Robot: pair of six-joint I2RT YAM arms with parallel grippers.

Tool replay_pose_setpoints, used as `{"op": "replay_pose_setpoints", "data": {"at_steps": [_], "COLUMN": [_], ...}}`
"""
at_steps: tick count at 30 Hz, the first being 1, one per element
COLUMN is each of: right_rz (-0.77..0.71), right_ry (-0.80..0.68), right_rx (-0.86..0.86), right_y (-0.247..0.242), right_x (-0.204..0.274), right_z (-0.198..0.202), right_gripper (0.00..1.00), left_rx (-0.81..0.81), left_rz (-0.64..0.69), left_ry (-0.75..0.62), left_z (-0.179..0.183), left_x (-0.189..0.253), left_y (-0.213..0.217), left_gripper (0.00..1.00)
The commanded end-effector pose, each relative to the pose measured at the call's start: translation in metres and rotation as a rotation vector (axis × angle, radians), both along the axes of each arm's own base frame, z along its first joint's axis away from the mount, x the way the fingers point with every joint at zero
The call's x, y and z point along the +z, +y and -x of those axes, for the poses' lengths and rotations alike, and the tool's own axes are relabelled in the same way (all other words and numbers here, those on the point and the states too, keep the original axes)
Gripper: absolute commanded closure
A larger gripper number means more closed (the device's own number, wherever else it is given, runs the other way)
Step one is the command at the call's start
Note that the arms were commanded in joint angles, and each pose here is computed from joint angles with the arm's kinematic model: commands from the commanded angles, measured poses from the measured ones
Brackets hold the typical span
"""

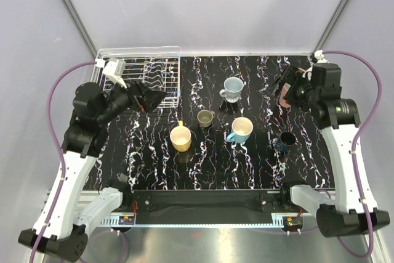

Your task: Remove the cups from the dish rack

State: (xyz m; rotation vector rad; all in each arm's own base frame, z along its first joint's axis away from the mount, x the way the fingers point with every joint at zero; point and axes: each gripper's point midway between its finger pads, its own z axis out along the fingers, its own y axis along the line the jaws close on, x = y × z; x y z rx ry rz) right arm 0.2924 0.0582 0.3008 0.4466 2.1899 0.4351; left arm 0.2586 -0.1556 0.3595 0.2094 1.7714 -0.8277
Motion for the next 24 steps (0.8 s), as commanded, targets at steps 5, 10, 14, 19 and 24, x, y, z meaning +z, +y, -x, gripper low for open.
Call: {"op": "replay_pose_setpoints", "data": {"at_steps": [5, 10, 14, 19, 24], "right_rz": [-0.068, -0.13, -0.18, -0.189, -0.191], "right_ry": [-0.308, -0.351, -0.349, -0.346, -0.353], "right_rx": [0.3, 0.362, 0.407, 0.418, 0.416], "right_y": [0.042, 0.055, 0.065, 0.067, 0.068], "right_x": [0.069, 0.08, 0.08, 0.078, 0.078], "right_z": [0.019, 0.025, 0.025, 0.024, 0.023], "right_gripper": [0.0, 0.0, 0.0, 0.0, 0.0], "left_rx": [-0.119, -0.115, -0.099, -0.087, -0.088], "left_rz": [0.045, 0.073, 0.053, 0.04, 0.035], "left_ry": [-0.276, -0.281, -0.274, -0.294, -0.291], "left_z": [0.033, 0.04, 0.04, 0.04, 0.038], "left_x": [0.064, 0.063, 0.058, 0.062, 0.063], "left_y": [-0.009, -0.007, -0.004, -0.002, -0.002], "left_gripper": [0.01, 0.01, 0.01, 0.01, 0.01]}}
